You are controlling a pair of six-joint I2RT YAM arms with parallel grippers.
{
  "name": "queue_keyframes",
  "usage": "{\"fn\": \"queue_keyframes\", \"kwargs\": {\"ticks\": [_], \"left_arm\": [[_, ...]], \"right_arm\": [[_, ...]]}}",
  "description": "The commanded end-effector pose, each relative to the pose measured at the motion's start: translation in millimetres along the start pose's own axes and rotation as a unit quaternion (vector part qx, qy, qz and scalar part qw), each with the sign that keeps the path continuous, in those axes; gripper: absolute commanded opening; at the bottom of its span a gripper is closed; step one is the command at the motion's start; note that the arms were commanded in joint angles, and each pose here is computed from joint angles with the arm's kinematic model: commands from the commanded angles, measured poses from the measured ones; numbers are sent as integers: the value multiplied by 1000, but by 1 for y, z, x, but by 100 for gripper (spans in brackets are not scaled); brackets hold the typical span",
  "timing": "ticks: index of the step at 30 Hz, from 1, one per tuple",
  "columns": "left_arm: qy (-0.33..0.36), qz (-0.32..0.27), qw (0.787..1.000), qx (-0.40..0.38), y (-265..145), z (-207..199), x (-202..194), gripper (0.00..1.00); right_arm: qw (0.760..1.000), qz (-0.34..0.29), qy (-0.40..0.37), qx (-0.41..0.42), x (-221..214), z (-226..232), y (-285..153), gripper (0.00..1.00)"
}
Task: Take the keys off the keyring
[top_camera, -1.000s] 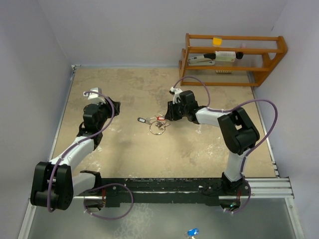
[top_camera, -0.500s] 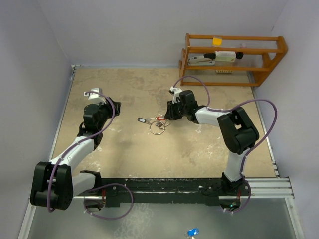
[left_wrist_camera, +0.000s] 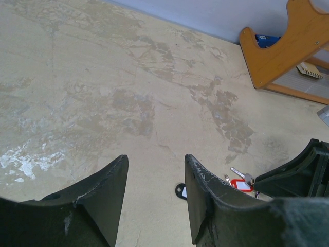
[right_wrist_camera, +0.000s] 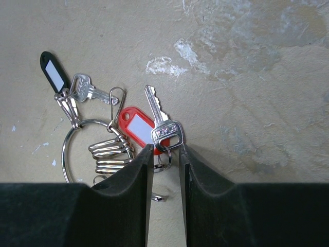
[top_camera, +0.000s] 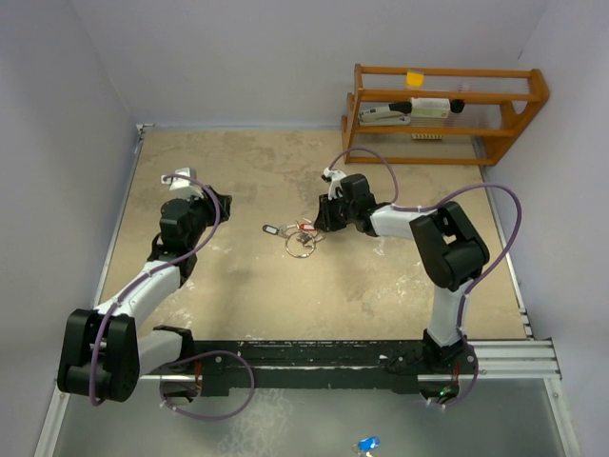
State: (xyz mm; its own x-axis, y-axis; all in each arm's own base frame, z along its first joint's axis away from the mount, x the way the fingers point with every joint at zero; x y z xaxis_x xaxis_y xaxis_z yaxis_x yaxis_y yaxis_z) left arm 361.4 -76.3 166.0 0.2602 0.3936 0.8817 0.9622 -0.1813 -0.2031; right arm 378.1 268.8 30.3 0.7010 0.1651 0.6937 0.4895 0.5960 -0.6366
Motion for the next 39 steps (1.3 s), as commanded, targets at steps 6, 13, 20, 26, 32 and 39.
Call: {"fn": "queue_keyframes", "kwargs": {"ticks": [6,13,20,26,32,39], "left_arm": [[11,-26,999,-20,1,-11,17,45],[9,-28,999,-21,0,-12,18,45],[10,-31,999,-22,-2,-14,20,45],[11,-33,999,-21,-2,-13,21,45],[10,-32,999,-21,-2,-14,20,45],[13,-28,999,-23,1,-14,17,45]], "right_arm": [[1000,0,-1,0,3,3,0,26],[1000,7,1,-3,-9,3,-8,27],[1000,10,-2,-7,-12,4,-11,30],[1000,15,-6,-14,-15,2,-10,18],[1000,15,-16,-14,-7,1,-7,0],[998,-20,-54,-7,33,14,-24,0]]}}
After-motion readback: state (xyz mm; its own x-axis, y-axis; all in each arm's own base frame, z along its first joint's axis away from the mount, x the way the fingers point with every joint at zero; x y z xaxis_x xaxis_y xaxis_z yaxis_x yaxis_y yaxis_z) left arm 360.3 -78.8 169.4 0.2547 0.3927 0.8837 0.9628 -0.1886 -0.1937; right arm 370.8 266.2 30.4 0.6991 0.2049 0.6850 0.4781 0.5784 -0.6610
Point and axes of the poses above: each gripper's point midway between its finger pads, its own y axis out along the fingers, its own z axis along the line the jaws close on, x = y × z, the point moved 1 cm from there along -y, back along the fingers, and after that the axes turned 2 degrees about -y, right-handed, at the moved point
